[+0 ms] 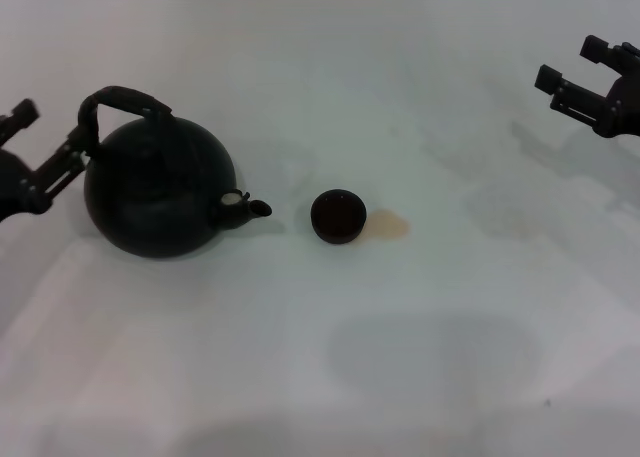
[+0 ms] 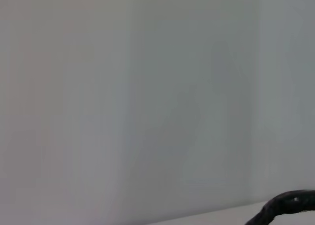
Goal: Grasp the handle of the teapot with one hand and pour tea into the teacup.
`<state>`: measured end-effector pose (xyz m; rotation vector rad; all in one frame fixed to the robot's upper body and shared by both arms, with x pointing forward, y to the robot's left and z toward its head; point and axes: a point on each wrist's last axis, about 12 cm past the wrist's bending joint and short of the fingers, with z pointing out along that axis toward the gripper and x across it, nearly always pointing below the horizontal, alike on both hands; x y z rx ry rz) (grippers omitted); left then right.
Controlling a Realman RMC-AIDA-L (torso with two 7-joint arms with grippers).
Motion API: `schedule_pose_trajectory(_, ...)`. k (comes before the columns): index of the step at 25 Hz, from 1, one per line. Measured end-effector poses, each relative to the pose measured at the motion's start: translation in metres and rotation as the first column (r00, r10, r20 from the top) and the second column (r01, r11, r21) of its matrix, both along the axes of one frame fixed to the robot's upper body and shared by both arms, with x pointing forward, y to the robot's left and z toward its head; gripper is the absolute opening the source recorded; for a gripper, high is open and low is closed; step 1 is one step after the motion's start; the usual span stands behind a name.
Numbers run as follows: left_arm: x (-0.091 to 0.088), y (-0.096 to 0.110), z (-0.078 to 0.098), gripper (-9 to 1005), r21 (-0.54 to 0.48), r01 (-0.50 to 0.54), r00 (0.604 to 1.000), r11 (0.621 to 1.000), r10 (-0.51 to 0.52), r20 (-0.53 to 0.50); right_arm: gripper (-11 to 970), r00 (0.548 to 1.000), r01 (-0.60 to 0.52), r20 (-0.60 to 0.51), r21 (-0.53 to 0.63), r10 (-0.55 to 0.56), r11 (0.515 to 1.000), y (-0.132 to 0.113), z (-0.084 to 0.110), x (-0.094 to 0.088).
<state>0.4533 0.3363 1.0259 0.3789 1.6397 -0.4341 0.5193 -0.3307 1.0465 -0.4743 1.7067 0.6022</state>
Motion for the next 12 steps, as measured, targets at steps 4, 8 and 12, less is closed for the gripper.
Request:
schedule_pose_trajectory(4,-0.016,0.015,-0.002,705,-0.007,-0.068,0.998,0.998,0.068,0.011,845,1.0,0.016,-0.003,-0.002,-0.016,1.0,-0.005,-0.002,-0.004)
schedule_pose_trajectory(8,-0.036,0.03,-0.003,709,-0.028,-0.149,0.988,0.988,0.15,0.047,845,0.998,0.068,0.001,0.006,-0.068,0.998,-0.015,-0.003,-0.01)
schedule_pose_trajectory(12,-0.056,0.043,-0.005,710,-0.043,-0.242,0.967,0.969,0.245,0.076,845,0.988,0.156,0.017,0.035,-0.156,0.987,-0.028,-0.008,-0.022)
